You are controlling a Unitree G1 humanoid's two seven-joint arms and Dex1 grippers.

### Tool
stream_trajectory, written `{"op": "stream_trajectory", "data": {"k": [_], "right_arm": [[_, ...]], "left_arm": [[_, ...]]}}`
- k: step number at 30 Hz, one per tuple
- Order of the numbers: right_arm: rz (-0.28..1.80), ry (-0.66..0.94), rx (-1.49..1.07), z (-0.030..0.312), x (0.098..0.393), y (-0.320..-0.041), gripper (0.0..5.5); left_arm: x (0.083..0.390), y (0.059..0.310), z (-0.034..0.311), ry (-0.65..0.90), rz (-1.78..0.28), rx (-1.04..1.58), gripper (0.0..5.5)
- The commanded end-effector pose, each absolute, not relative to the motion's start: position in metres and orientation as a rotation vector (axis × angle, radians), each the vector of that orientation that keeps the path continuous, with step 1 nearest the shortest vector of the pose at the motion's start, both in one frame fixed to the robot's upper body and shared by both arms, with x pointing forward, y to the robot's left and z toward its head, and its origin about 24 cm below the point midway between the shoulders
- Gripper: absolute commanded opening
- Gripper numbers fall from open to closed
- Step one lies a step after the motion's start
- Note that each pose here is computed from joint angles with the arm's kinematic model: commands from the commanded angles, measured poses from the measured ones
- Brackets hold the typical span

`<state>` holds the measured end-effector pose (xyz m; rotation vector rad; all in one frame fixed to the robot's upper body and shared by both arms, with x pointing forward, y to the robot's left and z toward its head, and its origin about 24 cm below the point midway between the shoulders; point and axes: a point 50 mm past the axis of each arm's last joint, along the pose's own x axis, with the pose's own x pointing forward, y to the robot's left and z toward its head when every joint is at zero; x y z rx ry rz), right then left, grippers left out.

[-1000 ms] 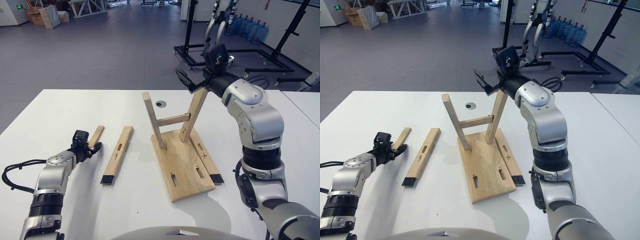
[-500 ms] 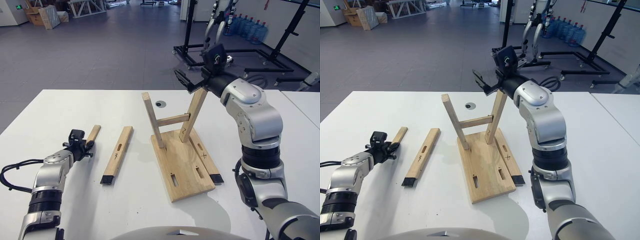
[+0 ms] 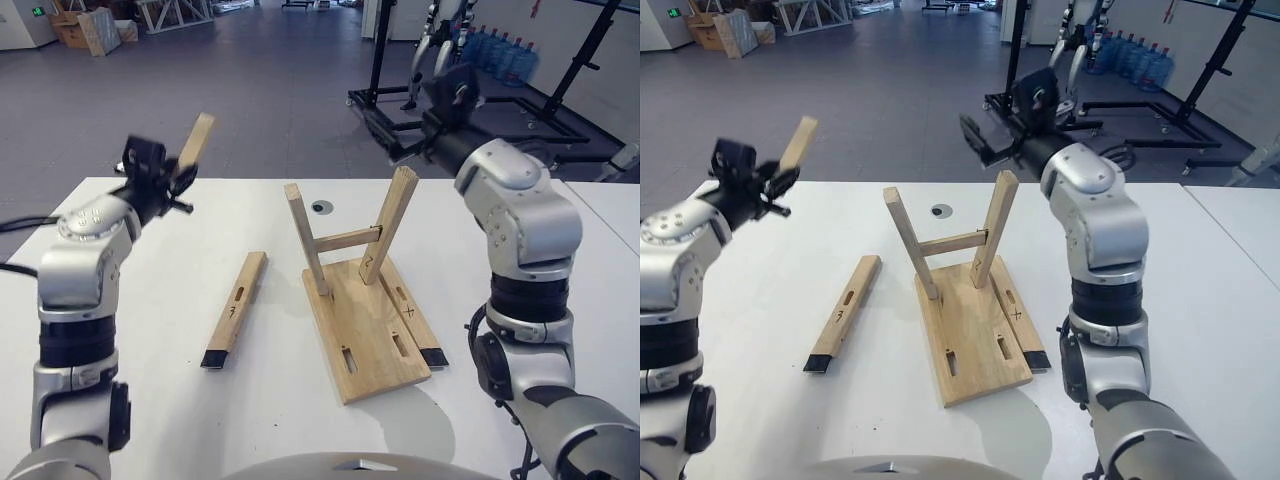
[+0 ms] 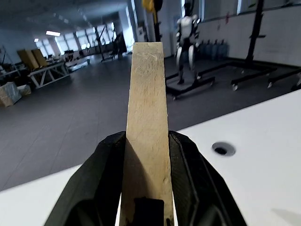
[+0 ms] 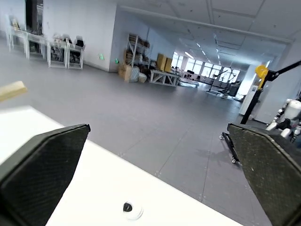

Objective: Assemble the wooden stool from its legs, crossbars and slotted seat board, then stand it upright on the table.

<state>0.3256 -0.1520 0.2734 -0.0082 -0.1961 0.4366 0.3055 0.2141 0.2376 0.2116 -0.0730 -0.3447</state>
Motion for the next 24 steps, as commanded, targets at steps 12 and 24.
{"op": "stream_trajectory", "data": {"k": [12,24], "right_arm": [[1.008,0.176,1.211,0.295,0.317,-0.076,5.40],[0.972,0.247,1.126,0.293,0.314,-0.047,5.40]], "left_arm": [[0.287,0.153,0.279,-0.253,-0.656,0.189,1.27],[0.289,0.135,0.274,-0.235,-0.705,0.163,1.27]]}}
